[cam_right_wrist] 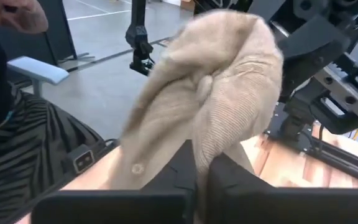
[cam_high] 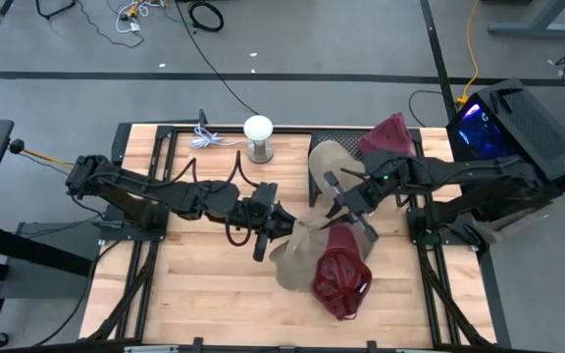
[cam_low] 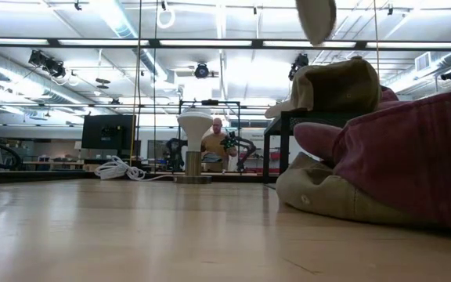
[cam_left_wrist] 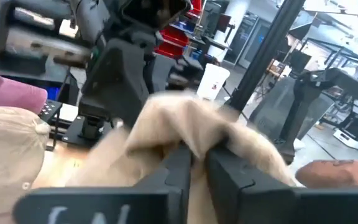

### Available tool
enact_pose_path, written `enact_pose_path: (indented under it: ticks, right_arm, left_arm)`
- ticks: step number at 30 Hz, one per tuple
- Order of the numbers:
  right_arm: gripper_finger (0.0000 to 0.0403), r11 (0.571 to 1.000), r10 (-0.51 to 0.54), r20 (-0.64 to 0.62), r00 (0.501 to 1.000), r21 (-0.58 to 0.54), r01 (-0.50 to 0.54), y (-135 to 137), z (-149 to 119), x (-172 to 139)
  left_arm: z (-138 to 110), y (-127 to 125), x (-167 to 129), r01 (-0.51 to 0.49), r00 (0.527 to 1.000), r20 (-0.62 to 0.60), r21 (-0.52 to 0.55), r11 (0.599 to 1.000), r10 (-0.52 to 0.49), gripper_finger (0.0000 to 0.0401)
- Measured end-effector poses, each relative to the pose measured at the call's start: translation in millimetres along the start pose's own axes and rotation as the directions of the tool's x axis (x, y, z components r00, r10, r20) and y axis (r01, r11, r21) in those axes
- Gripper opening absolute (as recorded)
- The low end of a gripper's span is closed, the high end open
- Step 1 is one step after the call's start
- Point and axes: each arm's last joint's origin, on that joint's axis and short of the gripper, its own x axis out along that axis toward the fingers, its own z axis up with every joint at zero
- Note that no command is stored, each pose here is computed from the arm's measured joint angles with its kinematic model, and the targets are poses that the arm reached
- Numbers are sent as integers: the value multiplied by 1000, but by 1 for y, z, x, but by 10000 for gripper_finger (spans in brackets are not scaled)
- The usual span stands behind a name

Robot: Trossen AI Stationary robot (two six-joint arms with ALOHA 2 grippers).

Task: Pick & Place hat
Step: Stack the left brown hat on the brown hat on the black shelf

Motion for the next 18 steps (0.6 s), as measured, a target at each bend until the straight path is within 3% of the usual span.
enact_pose_path:
  ticks: [7,12,18]
  right_arm:
    - [8,1000,-13,49,999,25,11,12,13,-26]
    - [4,989,-30,88,996,145,17,17,19,-41]
    - [4,941,-76,105,992,337,36,14,21,-55]
  left_arm:
    - [3,8,1,12,1000,-4,-42,999,-12,166]
    - [7,17,1,-16,1000,8,39,999,16,253]
    - [12,28,1,-48,999,20,61,997,47,285]
